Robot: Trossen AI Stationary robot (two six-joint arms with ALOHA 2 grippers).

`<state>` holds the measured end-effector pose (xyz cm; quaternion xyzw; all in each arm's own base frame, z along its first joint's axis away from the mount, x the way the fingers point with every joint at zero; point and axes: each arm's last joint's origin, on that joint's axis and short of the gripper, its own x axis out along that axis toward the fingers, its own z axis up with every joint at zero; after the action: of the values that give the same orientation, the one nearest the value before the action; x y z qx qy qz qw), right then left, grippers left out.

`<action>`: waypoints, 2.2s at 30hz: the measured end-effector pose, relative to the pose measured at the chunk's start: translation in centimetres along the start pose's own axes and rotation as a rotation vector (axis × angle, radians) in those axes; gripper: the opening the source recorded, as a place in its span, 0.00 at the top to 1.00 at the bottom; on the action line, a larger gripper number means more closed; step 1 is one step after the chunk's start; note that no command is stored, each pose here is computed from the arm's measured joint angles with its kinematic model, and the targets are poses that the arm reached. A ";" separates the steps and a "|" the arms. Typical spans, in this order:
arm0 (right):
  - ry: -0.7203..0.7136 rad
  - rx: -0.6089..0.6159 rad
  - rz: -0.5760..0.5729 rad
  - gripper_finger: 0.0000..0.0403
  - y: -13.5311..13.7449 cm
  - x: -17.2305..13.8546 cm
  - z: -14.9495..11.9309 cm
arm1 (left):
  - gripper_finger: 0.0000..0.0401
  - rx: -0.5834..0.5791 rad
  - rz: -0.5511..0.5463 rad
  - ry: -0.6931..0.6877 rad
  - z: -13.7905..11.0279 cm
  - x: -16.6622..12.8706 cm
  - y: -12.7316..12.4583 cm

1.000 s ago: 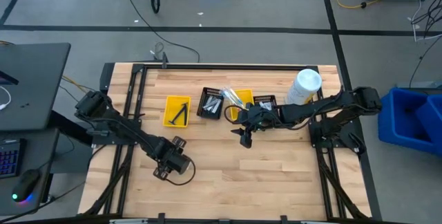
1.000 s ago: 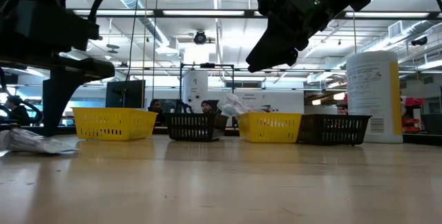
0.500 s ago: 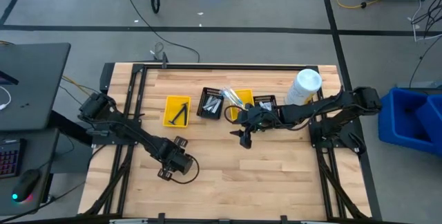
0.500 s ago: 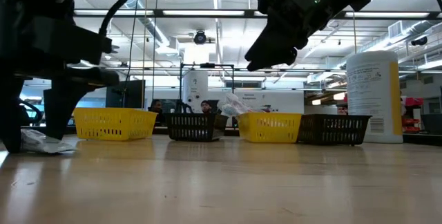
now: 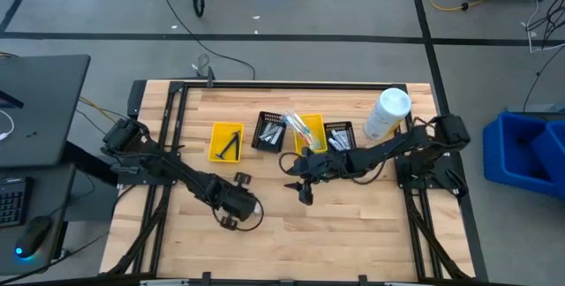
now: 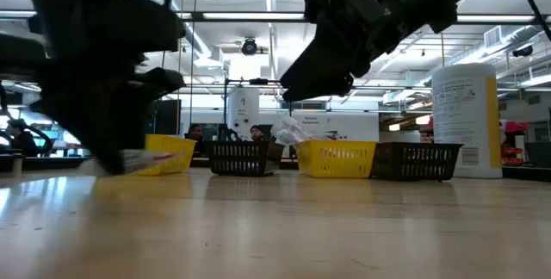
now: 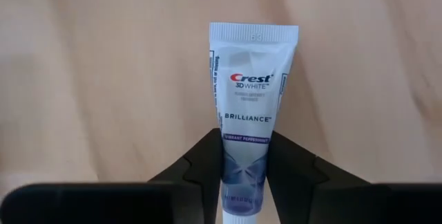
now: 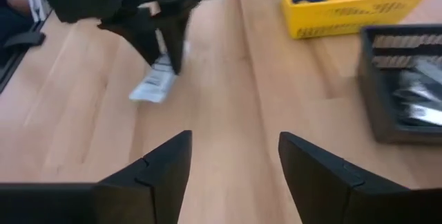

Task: Pick & Place Travel size toiletries
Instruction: Put the violet toothpaste into the right black bin

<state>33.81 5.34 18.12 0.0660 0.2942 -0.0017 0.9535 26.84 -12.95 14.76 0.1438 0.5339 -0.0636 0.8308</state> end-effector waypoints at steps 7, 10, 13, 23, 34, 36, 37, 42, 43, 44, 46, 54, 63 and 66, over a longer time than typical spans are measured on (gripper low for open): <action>-0.036 -0.022 0.050 0.46 1.7 2.7 -1.7 | 0.73 -0.167 0.136 -0.188 2.3 0.0 2.3; -0.039 -0.027 0.062 0.44 2.0 3.5 -2.4 | 0.73 -0.213 0.168 -0.252 3.1 -0.1 3.2; -0.027 -0.029 0.054 0.40 2.0 3.7 -2.7 | 0.73 -0.233 0.177 -0.268 3.3 -0.1 3.8; -0.063 -0.146 -0.030 0.31 2.4 3.7 -2.7 | 0.73 -0.319 0.190 -0.280 3.4 0.1 4.8; -0.112 -0.191 -0.037 0.27 3.1 3.5 -2.4 | 0.73 -0.391 0.183 -0.290 3.5 0.0 5.2; -0.112 -0.192 -0.036 0.26 3.1 3.5 -2.4 | 0.73 -0.399 0.183 -0.302 3.6 0.0 5.3; -0.106 -0.193 -0.037 0.26 3.1 3.5 -2.5 | 0.73 -0.403 0.182 -0.312 3.7 0.0 5.3; -0.045 -0.202 -0.053 0.26 2.7 3.6 -3.0 | 0.73 -0.403 0.177 -0.319 3.8 0.0 5.3; -0.030 -0.204 -0.056 0.26 2.6 3.6 -3.1 | 0.73 -0.402 0.177 -0.316 3.8 0.0 5.3; -0.016 -0.200 -0.060 0.26 2.6 3.6 -3.2 | 0.73 -0.402 0.174 -0.316 3.8 0.0 5.2; 0.018 -0.195 -0.065 0.27 2.4 3.6 -3.6 | 0.72 -0.398 0.147 -0.314 3.8 0.0 5.2; 0.048 -0.183 -0.073 0.31 1.8 4.3 -4.2 | 0.66 -0.389 0.112 -0.309 3.8 0.0 5.1; 0.075 -0.147 -0.053 0.39 0.9 6.3 -5.9 | 0.68 -0.401 0.150 -0.309 3.7 0.0 5.2; 0.076 -0.146 -0.053 0.48 0.9 6.3 -5.9 | 0.70 -0.400 0.152 -0.309 3.7 0.0 5.2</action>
<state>35.78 7.23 9.82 -0.0114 0.3311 -0.0027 0.9435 31.42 -9.18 17.08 0.0047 0.3903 0.0845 0.9168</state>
